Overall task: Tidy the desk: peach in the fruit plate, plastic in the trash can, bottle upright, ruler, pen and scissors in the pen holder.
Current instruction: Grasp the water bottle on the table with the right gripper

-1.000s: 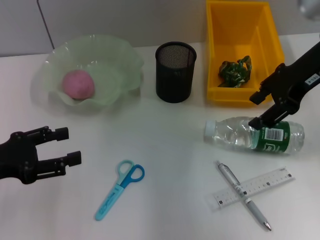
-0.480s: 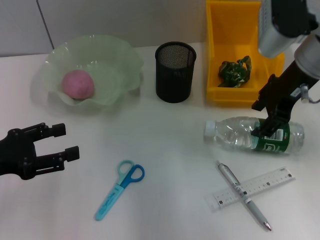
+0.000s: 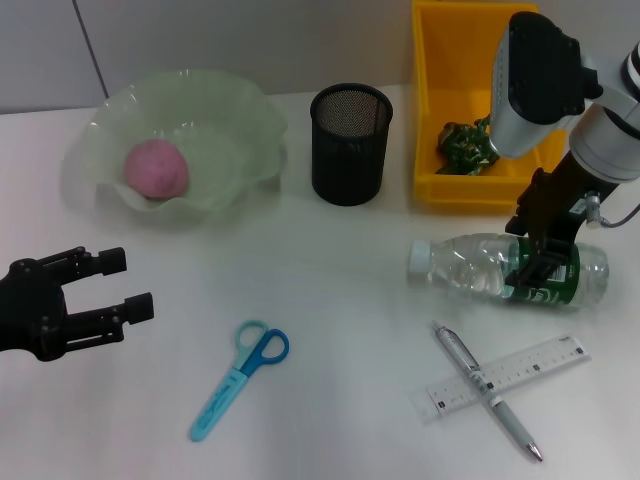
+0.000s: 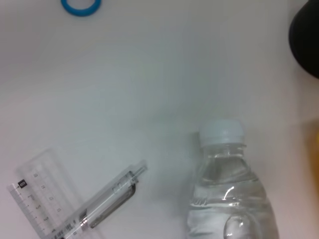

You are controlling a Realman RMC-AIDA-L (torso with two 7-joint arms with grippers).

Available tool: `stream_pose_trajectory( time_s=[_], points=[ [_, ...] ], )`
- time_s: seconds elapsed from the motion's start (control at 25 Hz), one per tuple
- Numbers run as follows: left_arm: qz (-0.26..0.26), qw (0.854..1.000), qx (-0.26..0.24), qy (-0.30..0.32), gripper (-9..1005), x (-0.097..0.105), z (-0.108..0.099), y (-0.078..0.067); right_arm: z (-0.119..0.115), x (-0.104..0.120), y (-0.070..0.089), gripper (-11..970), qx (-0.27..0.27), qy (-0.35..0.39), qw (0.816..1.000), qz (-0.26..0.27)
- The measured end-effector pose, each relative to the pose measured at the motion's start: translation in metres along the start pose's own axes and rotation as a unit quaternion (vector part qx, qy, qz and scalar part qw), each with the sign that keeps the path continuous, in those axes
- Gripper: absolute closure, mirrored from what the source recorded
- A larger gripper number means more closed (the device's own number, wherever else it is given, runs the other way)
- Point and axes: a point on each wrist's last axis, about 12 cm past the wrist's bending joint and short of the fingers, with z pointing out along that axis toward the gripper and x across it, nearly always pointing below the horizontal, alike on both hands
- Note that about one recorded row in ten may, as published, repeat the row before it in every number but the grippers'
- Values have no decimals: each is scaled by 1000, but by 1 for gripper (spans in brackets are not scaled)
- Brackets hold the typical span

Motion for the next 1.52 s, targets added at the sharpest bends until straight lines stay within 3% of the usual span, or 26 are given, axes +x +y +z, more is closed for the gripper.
stream_pose_trajectory(
  time_s=[0.64, 1.52],
  points=[
    [1, 1000, 0, 0, 186, -1, -1, 0, 24, 5, 3, 242, -8, 24, 1000, 3],
    [3, 1000, -1, 1, 186, -4, 0, 2, 40, 8, 3, 239, -9, 27, 1000, 9]
  ],
)
